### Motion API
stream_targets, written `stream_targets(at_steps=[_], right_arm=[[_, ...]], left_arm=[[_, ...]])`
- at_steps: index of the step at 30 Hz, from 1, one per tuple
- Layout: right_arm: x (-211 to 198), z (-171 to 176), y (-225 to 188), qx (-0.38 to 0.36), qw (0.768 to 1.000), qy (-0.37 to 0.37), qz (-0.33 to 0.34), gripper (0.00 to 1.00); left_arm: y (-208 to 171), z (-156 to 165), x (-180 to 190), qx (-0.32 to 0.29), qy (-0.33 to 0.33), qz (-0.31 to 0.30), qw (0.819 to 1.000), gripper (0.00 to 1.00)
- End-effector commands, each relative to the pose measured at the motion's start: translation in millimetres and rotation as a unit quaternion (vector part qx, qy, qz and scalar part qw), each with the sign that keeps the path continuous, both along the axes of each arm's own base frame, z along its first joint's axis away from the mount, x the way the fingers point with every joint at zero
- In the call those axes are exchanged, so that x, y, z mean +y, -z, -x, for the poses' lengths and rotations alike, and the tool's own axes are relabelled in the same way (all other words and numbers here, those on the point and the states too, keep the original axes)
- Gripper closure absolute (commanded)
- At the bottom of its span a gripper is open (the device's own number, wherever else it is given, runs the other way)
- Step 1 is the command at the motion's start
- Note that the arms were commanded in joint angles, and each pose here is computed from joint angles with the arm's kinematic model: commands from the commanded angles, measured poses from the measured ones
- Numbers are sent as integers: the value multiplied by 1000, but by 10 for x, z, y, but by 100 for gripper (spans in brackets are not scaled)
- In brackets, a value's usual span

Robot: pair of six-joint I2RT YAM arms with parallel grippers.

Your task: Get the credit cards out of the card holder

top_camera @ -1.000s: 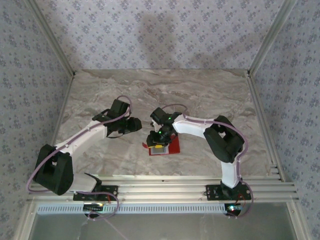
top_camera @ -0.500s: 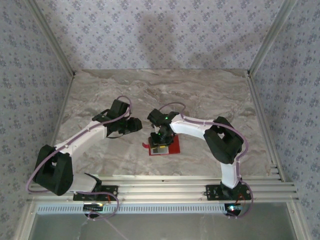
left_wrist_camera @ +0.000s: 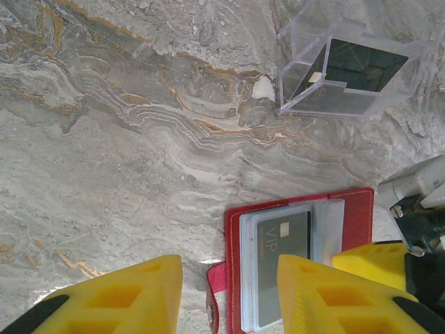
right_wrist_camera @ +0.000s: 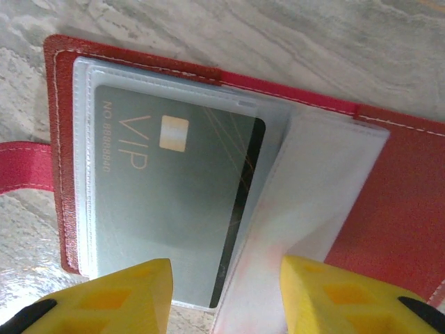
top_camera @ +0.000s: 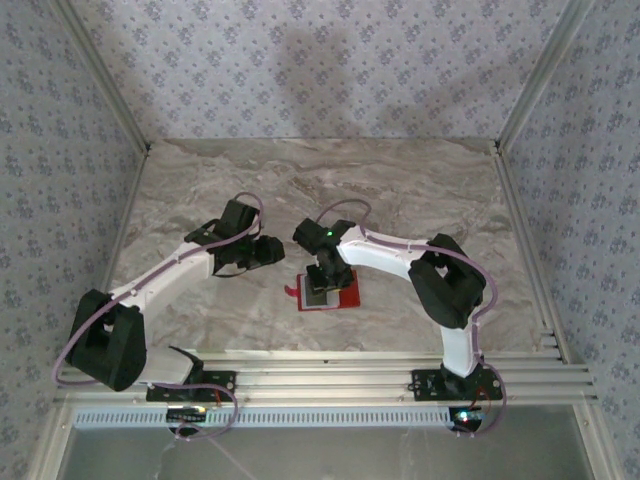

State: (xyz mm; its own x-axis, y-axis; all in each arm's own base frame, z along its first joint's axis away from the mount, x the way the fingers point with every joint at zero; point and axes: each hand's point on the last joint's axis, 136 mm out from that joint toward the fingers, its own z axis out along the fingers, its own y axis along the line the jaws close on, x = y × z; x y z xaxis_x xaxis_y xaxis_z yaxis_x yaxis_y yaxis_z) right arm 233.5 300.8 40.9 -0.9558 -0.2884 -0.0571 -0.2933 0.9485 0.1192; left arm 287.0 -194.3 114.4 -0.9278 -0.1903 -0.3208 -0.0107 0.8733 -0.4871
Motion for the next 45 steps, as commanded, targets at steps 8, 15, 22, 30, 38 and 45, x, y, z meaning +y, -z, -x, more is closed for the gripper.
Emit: stream_targets(at_steps=[8,15,22,30,38,45], right_arm=[[-241,-2,-66,-11,998,1,55,53],[-437,-41,-76,-13,998,24,58,54],[-622,-41,-20,-6,997,43,60,54],[-720,-26,88,8,997,61,42,55],[-703,114,213,38,997,61,6,61],[-743,137,121,29,997,75,-2,63]], left_arm=[[-81,-16,-85,-3,7,20,1000,59],[-50,-2,-186,4,25,5,1000,59],[-51,44,-421,12,58,-15,998,58],[118,222,-611,50,73,-53,995,59],[366,426,-726,97,80,-58,990,60],[514,537,-830,124,86,-53,987,62]])
